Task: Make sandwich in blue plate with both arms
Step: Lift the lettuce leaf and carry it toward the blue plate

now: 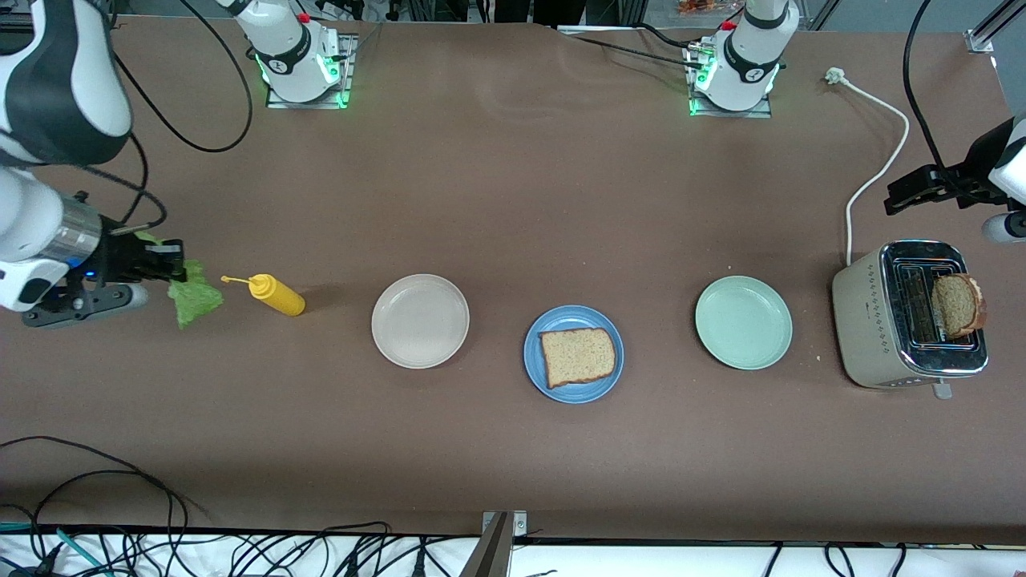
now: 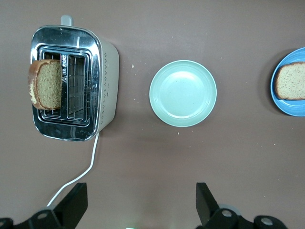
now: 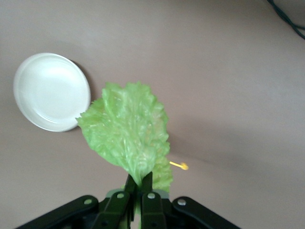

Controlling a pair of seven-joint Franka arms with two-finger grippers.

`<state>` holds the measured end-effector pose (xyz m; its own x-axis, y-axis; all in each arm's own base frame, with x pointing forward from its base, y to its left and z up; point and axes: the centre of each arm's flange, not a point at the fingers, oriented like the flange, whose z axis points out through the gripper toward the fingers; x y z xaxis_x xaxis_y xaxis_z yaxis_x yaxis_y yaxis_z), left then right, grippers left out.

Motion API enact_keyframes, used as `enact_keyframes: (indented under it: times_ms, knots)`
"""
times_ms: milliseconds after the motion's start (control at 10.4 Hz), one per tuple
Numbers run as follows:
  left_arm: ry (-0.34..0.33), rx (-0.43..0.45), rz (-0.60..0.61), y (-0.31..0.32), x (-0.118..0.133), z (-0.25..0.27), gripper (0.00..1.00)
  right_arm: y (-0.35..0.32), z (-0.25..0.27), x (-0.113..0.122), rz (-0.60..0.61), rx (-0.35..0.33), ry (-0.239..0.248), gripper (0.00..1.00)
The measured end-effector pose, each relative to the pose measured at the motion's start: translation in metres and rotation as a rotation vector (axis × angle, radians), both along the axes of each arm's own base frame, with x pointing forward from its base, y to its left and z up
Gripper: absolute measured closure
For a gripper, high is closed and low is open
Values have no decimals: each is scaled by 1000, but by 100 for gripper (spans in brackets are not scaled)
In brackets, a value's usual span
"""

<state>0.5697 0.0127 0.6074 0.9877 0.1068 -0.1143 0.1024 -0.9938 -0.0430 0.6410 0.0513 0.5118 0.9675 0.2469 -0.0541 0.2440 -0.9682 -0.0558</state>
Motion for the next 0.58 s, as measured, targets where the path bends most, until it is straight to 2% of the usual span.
enact_keyframes:
  times_ms: [192,288,479,575]
  knots:
    - [0,0,1,0,0,0,0,69,23,-4,-21,31,-44,93]
    - [0,0,1,0,0,0,0,107,29,-5,-31,51,-89,93]
    - [0,0,1,0,0,0,0,188,16,-5,15,114,-179,93]
    - [0,0,1,1,0,0,0,222,-2,-2,41,146,-199,93]
